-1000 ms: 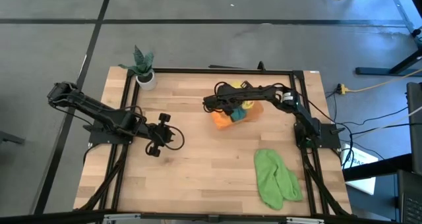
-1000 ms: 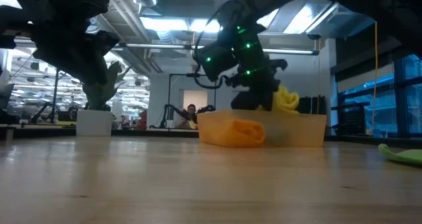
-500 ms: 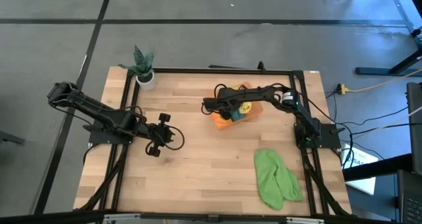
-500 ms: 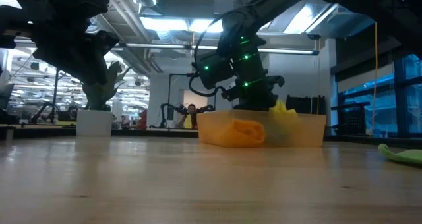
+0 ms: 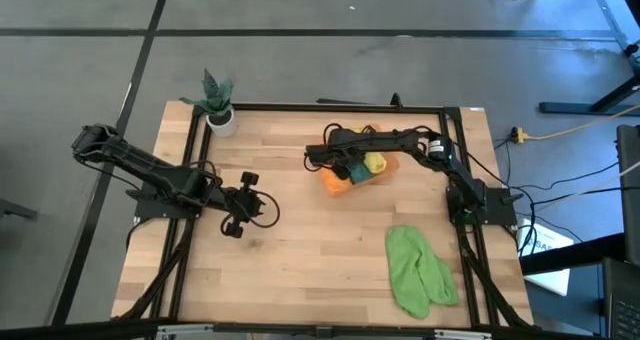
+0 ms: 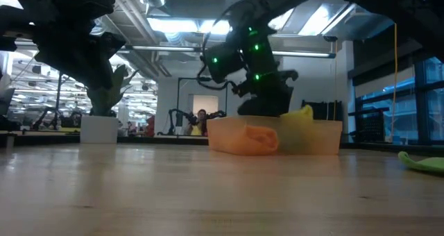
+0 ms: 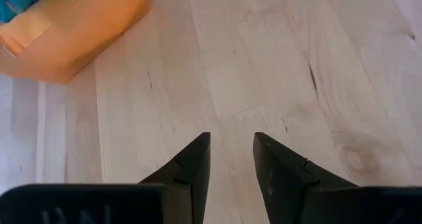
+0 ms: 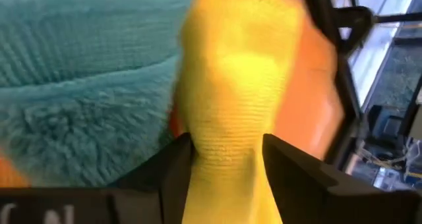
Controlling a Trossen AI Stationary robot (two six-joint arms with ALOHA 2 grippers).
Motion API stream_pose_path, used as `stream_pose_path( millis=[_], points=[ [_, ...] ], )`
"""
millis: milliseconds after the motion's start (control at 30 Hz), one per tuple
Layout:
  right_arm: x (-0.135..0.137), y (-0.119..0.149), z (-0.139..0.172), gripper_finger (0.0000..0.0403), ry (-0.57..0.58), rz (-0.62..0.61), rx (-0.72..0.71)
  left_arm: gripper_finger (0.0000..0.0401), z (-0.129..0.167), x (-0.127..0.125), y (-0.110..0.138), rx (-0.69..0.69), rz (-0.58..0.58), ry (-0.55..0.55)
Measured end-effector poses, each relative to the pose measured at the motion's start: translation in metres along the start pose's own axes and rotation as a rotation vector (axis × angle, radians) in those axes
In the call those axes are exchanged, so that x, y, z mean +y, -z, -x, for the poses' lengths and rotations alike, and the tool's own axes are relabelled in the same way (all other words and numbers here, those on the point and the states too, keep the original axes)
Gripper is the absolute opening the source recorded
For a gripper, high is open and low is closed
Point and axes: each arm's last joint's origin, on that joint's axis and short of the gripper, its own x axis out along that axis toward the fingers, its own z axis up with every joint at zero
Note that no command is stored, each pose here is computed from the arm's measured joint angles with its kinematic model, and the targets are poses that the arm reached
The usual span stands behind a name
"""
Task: Roll microfiber towels into tight, uniform cylinder then place into a basket
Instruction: Put the yellow microfiber towel into the bin, then adjust the bin
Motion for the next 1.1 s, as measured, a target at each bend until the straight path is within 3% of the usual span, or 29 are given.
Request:
stream_pose_path(
  millis=[200,367,667,867,1100],
  points=[
    [-0.008,0.0,0.033,0.0187,0.007,-0.017,-0.038,0.0108,0.0,0.0,0.0,0.0,0.0,0.0],
    [0.002,0.006,0.063,0.0188,-0.075,0.017,-0.097,0.0108,0.0,0.0,0.0,0.0,0.001,0.0],
    [0.058,0.075,0.119,0.0188,-0.286,0.262,-0.117,0.0108,0.0,0.0,0.0,0.0,0.001,0.0],
    [0.083,0.107,0.122,0.0188,-0.313,0.311,-0.119,0.0108,0.0,0.0,0.0,0.0,0.001,0.0],
    [0.104,0.112,0.094,0.0188,-0.378,0.291,-0.07,0.0108,0.0,0.0,0.0,0.0,0.002,0.0]
  ],
)
